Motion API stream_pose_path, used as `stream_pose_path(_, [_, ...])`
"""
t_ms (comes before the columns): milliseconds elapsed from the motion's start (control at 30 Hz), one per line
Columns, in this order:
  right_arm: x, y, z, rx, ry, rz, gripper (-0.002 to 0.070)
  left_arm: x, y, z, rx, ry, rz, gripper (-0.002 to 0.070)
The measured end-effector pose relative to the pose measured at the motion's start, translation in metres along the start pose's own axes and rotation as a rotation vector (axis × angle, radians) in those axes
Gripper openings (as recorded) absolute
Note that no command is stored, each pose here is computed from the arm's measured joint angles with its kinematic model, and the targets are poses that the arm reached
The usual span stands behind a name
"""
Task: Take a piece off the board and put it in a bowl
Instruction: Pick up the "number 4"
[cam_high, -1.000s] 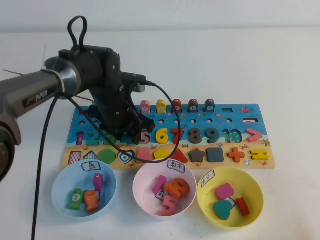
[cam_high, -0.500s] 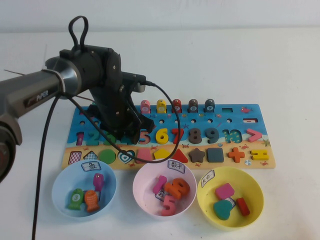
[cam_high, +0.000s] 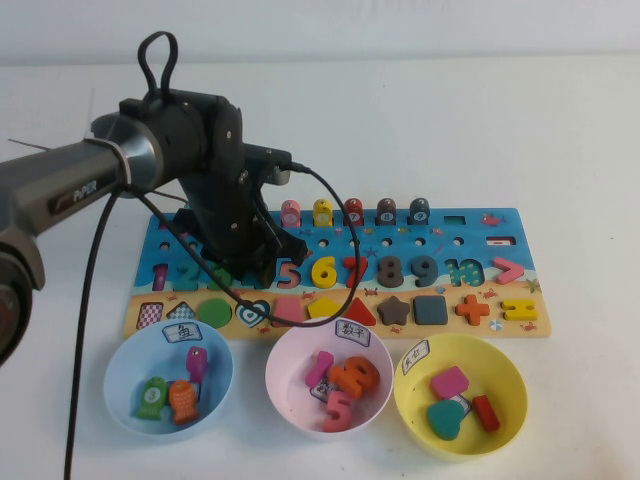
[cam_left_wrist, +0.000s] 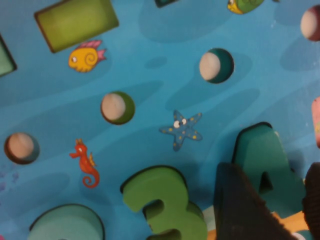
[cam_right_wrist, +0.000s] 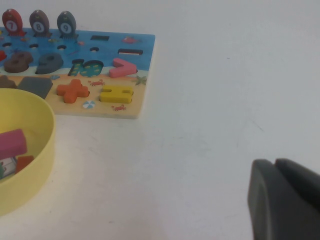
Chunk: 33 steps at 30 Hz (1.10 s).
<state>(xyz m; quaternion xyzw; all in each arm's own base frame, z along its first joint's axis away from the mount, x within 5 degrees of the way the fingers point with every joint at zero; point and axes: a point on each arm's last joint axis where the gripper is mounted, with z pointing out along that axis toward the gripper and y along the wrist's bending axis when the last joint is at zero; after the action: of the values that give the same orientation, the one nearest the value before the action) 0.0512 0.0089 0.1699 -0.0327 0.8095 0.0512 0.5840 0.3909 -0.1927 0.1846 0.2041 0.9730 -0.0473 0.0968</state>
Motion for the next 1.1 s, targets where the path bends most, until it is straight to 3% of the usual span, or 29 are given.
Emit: stream_pose_path(1100, [0.0,0.0,0.0,0.0,0.0,0.0,-0.0019,-0.001,-0.006,-0.011,-0.011,-0.012,0.026,0.0228])
